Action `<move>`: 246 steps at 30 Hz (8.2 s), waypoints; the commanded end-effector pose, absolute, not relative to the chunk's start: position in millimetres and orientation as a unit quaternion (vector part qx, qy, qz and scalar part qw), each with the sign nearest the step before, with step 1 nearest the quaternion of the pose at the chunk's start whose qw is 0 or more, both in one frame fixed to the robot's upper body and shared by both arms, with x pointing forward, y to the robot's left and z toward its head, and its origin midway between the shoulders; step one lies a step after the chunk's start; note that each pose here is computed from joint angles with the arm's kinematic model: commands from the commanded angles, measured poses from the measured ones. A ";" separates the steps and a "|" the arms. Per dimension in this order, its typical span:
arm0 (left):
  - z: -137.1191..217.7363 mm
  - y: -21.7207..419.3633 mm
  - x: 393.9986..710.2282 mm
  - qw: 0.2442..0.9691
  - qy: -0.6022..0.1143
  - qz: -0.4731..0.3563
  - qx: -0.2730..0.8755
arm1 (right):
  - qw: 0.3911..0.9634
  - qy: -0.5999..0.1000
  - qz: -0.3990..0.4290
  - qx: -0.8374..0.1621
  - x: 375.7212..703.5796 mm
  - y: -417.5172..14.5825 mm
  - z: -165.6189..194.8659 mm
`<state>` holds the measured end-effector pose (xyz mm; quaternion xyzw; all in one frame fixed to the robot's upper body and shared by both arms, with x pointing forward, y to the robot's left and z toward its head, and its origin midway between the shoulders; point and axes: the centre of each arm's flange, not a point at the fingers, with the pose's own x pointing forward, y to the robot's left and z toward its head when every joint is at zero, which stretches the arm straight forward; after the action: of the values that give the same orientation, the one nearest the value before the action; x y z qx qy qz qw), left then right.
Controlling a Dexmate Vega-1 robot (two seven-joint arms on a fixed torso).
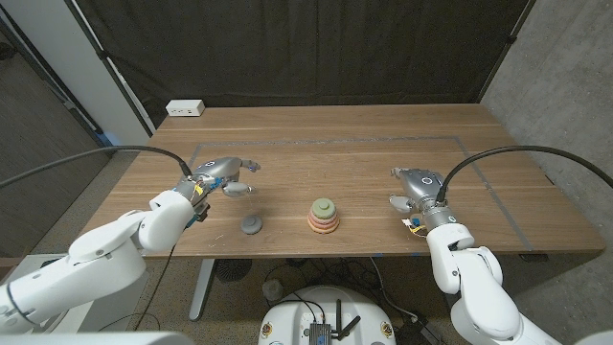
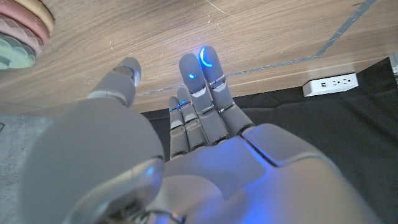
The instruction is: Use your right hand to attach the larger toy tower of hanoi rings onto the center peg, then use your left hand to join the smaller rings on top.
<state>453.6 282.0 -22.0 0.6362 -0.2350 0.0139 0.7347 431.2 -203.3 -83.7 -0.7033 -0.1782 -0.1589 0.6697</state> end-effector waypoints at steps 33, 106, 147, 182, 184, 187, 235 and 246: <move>-19.8 283.4 451.5 0.656 -0.178 -0.112 0.725 | 0.673 -0.159 -0.149 -0.707 441.3 -201.9 -78.7; -71.6 285.8 461.7 0.623 -0.135 -0.111 0.763 | 0.671 -0.136 -0.142 -0.715 444.6 -198.6 -79.0; -93.9 285.2 467.3 0.637 -0.138 -0.083 0.754 | 0.676 -0.129 -0.145 -0.711 442.3 -204.1 -83.0; -106.1 274.5 459.1 0.658 -0.145 -0.064 0.736 | 0.687 -0.138 -0.140 -0.700 450.8 -214.6 -90.1; -107.0 274.4 459.4 0.660 -0.146 -0.064 0.734 | 0.687 -0.138 -0.140 -0.700 450.8 -214.6 -90.8; -108.2 274.2 460.0 0.662 -0.147 -0.065 0.732 | 0.687 -0.138 -0.139 -0.699 450.4 -214.7 -91.4; -71.2 282.1 456.9 0.681 -0.163 -0.065 0.711 | 0.684 -0.135 -0.153 -0.700 441.7 -209.3 -83.9; -50.0 281.5 445.2 0.679 -0.163 -0.061 0.713 | 0.687 -0.136 -0.154 -0.697 441.2 -209.7 -83.9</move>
<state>454.1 282.4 -67.5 0.7103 -0.1648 -0.0637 0.6813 442.2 -209.7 -84.2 -0.6994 -0.1351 -0.1519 0.6852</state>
